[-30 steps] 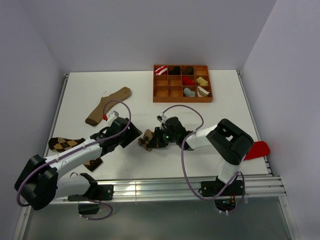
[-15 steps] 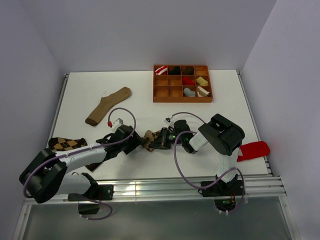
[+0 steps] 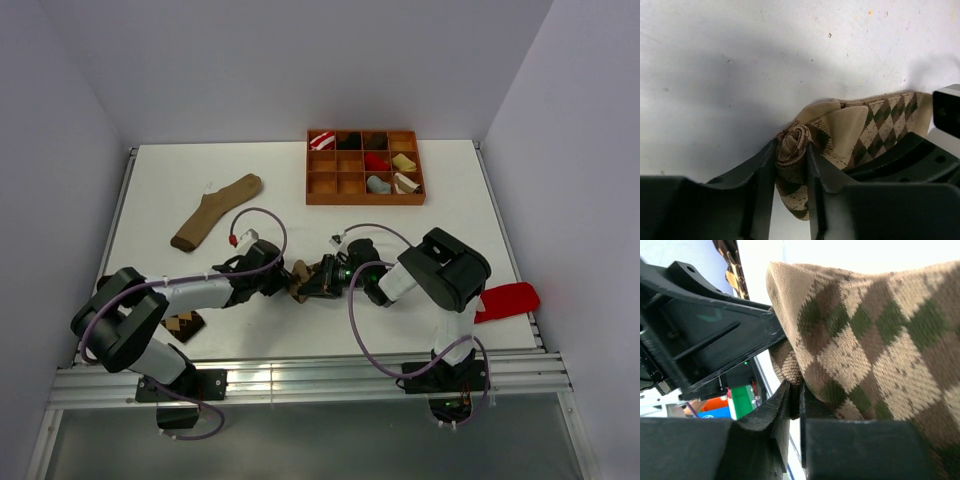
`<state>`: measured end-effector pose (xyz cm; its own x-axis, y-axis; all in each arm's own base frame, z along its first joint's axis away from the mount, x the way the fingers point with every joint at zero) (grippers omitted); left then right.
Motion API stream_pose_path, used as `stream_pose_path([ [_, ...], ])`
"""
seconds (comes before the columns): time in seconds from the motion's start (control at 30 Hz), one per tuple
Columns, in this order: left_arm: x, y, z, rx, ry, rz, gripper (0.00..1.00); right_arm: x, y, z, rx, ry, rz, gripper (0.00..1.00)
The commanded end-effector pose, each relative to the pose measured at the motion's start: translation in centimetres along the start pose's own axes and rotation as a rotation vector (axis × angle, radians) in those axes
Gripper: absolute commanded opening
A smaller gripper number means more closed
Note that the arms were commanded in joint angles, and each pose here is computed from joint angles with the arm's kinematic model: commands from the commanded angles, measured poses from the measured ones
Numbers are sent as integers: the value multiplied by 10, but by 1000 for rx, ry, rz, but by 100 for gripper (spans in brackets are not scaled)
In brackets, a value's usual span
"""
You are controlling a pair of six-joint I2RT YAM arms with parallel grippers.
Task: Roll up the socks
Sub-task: Roll the sock at the center of the board.
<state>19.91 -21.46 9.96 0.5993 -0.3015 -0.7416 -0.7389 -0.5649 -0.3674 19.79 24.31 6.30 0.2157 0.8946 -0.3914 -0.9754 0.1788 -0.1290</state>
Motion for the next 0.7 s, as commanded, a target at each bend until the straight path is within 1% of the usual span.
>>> stream_pose_path([
  [0.0,10,12,19,35,-126,47,31,-5,6,-16,-27,138,-9,16],
  [0.03,10,13,19,40,-133,51,27,-8,3,-8,-64,128,-33,25],
  [0.07,9,14,21,50,-154,55,24,-10,5,-6,-83,144,-39,28],
  [0.1,9,13,19,58,-161,56,16,-11,2,-6,-138,173,-81,34],
  [0.13,8,13,17,66,-171,54,14,-16,0,4,-182,165,-110,36],
  [0.17,5,12,21,87,-210,56,10,-18,2,7,-209,197,-117,38],
  [0.2,4,10,13,96,-206,49,8,-20,0,8,-278,236,-163,42],
  [0.23,2,8,10,107,-215,45,7,-24,-3,19,-332,239,-211,43],
  [0.27,-1,5,7,132,-245,41,6,-27,-1,21,-364,279,-227,44],
  [0.3,-2,5,5,149,-258,40,6,-28,0,24,-449,328,-272,46],
  [0.33,-4,4,4,164,-276,39,5,-32,0,35,-501,325,-318,46],
  [0.37,-6,3,1,192,-283,39,5,-35,3,37,-541,353,-335,47],
  [0.4,-8,1,-4,213,-307,34,6,-33,11,43,-621,365,-348,48],
  [0.43,-9,1,-6,229,-314,33,6,-37,11,50,-664,391,-417,48],
  [0.53,-13,-2,-13,275,-330,37,6,-34,25,60,-802,435,-464,50],
  [0.63,-13,-2,-17,294,-334,51,6,-25,39,64,-897,463,-443,50],
  [0.67,-13,-3,-20,300,-330,54,6,-23,39,66,-931,484,-466,50],
])
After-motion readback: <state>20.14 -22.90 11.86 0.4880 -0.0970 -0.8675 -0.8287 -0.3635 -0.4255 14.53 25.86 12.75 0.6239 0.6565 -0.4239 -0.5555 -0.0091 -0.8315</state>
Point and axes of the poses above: each gripper's point midway between its finger pads, its own x axis out along the fingers, its own z axis along the line the jaws close on, y = z × x, the point moved 10 cm from there along -x, back along the fingers, and after that the axes turned 2 degrees about x, right-handed, at the moved point
